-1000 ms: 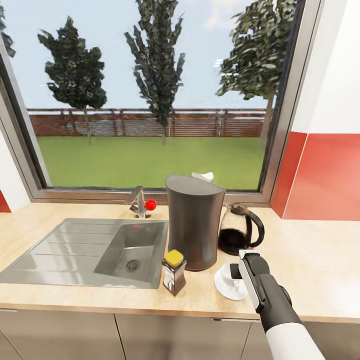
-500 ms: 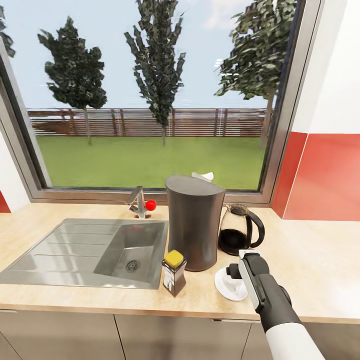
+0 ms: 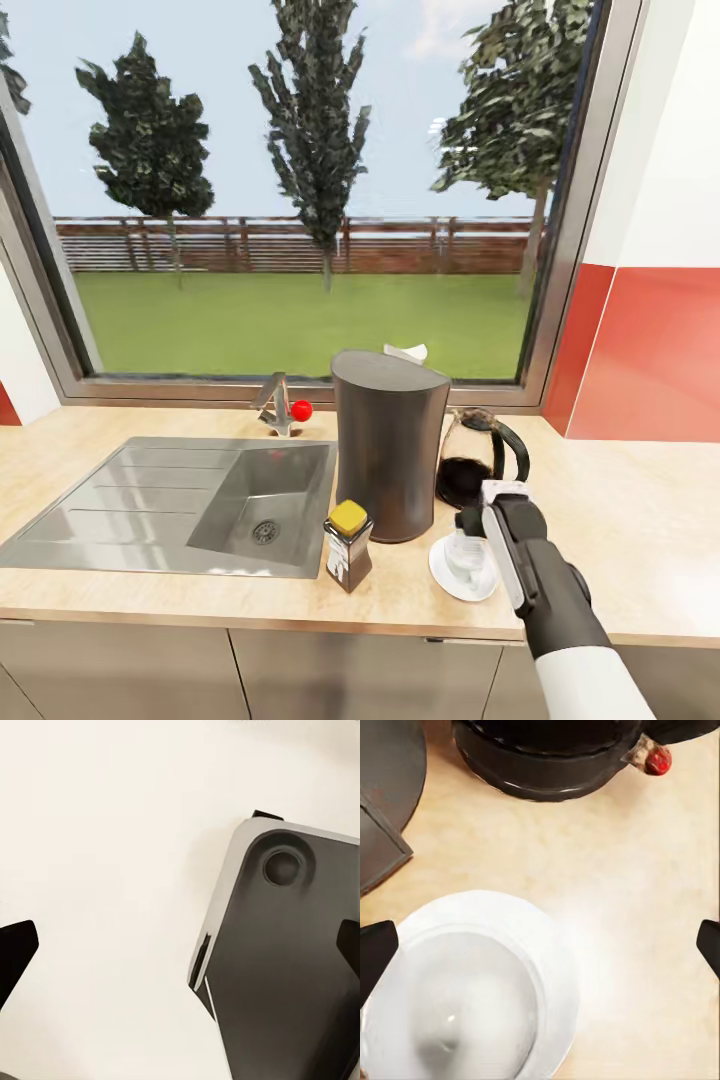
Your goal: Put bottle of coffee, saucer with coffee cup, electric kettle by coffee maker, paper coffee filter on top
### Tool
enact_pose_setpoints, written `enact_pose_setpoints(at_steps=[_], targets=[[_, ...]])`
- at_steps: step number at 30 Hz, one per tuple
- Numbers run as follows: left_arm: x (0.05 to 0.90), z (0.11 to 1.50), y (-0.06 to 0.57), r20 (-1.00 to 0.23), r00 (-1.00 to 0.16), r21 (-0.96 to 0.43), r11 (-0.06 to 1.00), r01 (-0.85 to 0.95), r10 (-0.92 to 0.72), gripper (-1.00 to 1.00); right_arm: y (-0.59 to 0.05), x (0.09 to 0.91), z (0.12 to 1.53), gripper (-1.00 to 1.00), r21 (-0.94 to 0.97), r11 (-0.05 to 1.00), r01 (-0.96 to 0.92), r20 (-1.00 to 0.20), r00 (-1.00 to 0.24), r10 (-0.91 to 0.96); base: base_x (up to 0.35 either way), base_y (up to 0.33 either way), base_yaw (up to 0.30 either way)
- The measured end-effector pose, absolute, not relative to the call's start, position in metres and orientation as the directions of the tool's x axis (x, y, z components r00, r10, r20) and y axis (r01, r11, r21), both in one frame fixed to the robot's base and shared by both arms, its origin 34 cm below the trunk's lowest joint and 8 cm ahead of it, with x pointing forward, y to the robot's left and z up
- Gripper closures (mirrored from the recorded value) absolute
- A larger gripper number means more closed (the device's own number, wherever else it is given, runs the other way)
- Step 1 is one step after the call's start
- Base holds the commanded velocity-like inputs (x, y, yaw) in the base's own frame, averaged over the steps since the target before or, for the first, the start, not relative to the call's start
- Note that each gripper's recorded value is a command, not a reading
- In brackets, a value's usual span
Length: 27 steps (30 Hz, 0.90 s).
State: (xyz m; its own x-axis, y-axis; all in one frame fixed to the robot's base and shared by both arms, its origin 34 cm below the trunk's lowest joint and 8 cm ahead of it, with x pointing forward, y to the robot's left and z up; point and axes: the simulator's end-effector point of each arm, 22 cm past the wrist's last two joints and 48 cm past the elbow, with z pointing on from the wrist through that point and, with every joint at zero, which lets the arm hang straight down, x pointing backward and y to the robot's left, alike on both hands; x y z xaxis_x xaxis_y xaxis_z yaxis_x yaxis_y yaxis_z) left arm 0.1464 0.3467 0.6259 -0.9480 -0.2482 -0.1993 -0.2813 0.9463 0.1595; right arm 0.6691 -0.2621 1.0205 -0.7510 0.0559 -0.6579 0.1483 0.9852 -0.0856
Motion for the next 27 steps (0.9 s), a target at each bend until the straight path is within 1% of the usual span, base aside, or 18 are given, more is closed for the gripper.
enact_pose_setpoints(at_steps=[5, 13, 27], targets=[[0.147, 0.626, 0.345, -0.201, -0.947, 0.157, 0.947, -0.281, -0.248, -1.00, -0.264, 0.674, 1.040, -1.00, -0.077, 0.985, 0.156, -0.693, -0.718, 0.059, 0.000, 0.000, 0.000], [0.148, 0.626, 0.343, -0.203, -0.947, 0.154, 0.947, -0.281, -0.248, -1.00, -0.262, 0.675, 1.043, -1.00, -0.074, 0.985, 0.155, -0.700, -0.712, 0.059, -0.009, 0.000, 0.000], [0.151, 0.625, 0.340, -0.205, -0.948, 0.148, 0.950, -0.275, -0.243, -1.00, -0.263, 0.675, 1.041, -1.00, -0.077, 0.985, 0.155, -0.697, -0.715, 0.058, -0.316, 0.000, 0.000]])
